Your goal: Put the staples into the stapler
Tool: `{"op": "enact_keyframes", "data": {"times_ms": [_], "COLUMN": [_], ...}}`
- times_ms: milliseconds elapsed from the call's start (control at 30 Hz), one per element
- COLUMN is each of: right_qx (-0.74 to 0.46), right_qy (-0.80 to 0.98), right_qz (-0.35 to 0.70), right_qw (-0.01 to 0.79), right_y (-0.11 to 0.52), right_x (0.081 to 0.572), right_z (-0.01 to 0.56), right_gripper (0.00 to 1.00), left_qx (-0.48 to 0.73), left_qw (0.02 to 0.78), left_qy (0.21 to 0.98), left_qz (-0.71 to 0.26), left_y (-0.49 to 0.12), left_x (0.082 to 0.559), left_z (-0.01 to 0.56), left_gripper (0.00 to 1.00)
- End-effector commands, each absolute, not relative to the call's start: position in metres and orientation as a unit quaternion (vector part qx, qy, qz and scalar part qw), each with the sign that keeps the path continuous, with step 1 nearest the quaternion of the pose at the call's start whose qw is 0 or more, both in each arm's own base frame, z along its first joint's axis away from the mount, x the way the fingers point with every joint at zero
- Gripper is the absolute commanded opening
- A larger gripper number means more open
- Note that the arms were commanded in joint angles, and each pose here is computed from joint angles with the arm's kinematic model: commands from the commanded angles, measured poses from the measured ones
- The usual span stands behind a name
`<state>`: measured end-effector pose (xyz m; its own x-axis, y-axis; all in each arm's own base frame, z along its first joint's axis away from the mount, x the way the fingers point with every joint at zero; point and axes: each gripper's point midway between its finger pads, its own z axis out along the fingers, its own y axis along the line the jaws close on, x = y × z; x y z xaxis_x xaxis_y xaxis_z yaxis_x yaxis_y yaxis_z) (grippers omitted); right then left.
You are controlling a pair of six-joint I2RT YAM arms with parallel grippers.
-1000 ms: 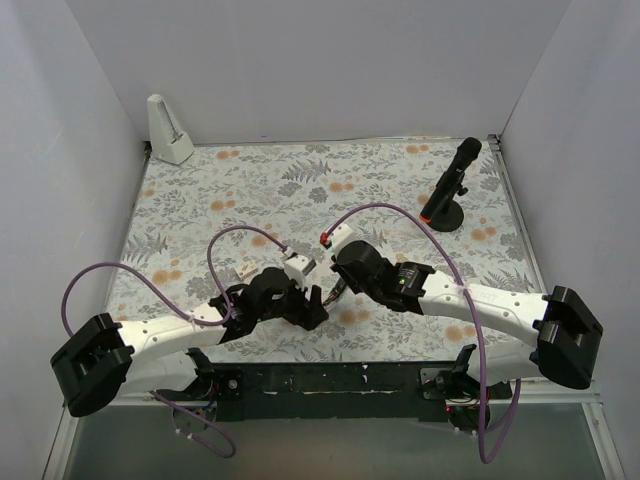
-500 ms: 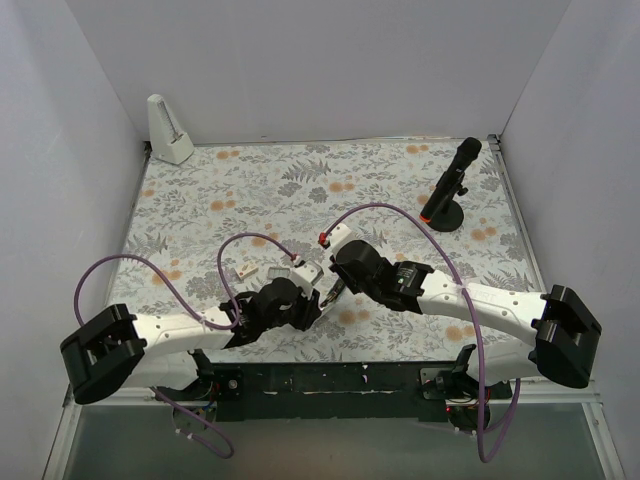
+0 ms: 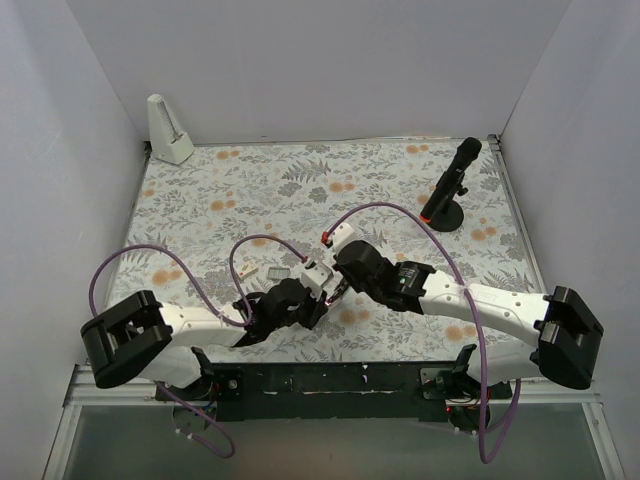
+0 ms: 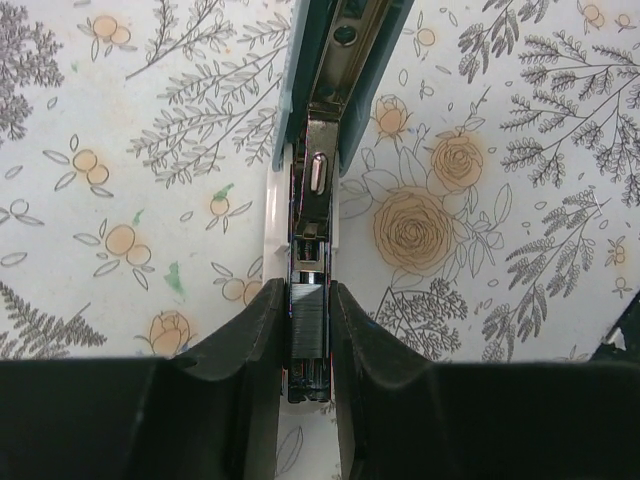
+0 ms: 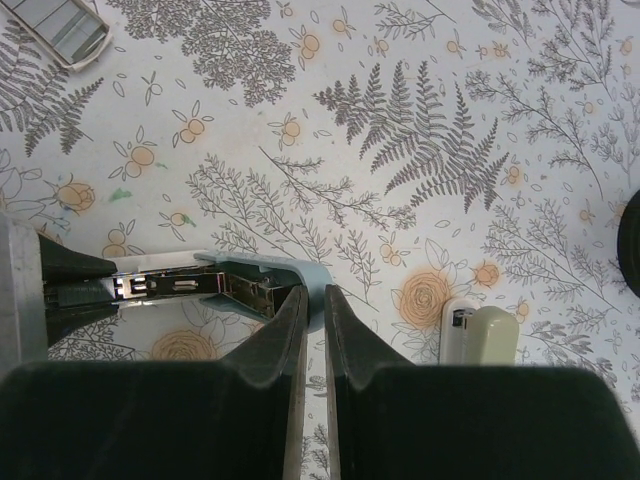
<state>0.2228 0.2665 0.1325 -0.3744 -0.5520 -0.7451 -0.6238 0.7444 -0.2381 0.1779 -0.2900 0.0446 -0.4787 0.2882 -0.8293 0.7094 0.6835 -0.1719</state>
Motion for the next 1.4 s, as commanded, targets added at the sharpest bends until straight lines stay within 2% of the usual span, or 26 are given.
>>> {"op": "enact_keyframes", "data": {"times_ms": [0, 200, 400, 433, 533, 633, 867, 1033, 1233, 1367], "right_qx": [-0.314, -0.303, -0.277, -0.258, -0.251, -0.244, -0.228, -0.217, -0.226, -0.232], "right_qy": [0.820, 0.825, 0.826, 0.829, 0.828, 0.827, 0.815, 0.818, 0.821, 0.821], "right_qz": [0.055, 0.091, 0.152, 0.156, 0.198, 0.240, 0.352, 0.376, 0.381, 0.380], "right_qw": [0.475, 0.469, 0.468, 0.470, 0.460, 0.446, 0.400, 0.378, 0.362, 0.356], "right_y": [0.267, 0.259, 0.249, 0.240, 0.235, 0.229, 0.231, 0.232, 0.235, 0.235], "right_x": [0.233, 0.238, 0.245, 0.253, 0.253, 0.255, 0.250, 0.253, 0.253, 0.251], "right_z": [0.165, 0.170, 0.179, 0.181, 0.179, 0.175, 0.163, 0.148, 0.139, 0.135], "right_gripper": [0.09, 0.23, 0.49, 0.57, 0.67, 0.71, 0.72, 0.70, 0.57, 0.43], "left_qx": [0.311, 0.332, 0.337, 0.335, 0.331, 0.326, 0.316, 0.316, 0.319, 0.319], "left_qw": [0.483, 0.496, 0.488, 0.488, 0.488, 0.484, 0.479, 0.475, 0.473, 0.472], "left_qy": [0.773, 0.763, 0.764, 0.764, 0.765, 0.769, 0.774, 0.774, 0.774, 0.774], "left_qz": [-0.269, -0.247, -0.254, -0.257, -0.260, -0.261, -0.269, -0.273, -0.275, -0.276], "left_y": [-0.312, -0.326, -0.334, -0.335, -0.334, -0.335, -0.335, -0.337, -0.338, -0.339], "left_x": [0.200, 0.217, 0.220, 0.219, 0.220, 0.222, 0.224, 0.224, 0.223, 0.223], "left_z": [0.072, 0.058, 0.050, 0.051, 0.052, 0.050, 0.050, 0.051, 0.050, 0.050], "left_gripper": [0.00, 0.00, 0.00, 0.00, 0.00, 0.00, 0.00, 0.00, 0.00, 0.00]}}
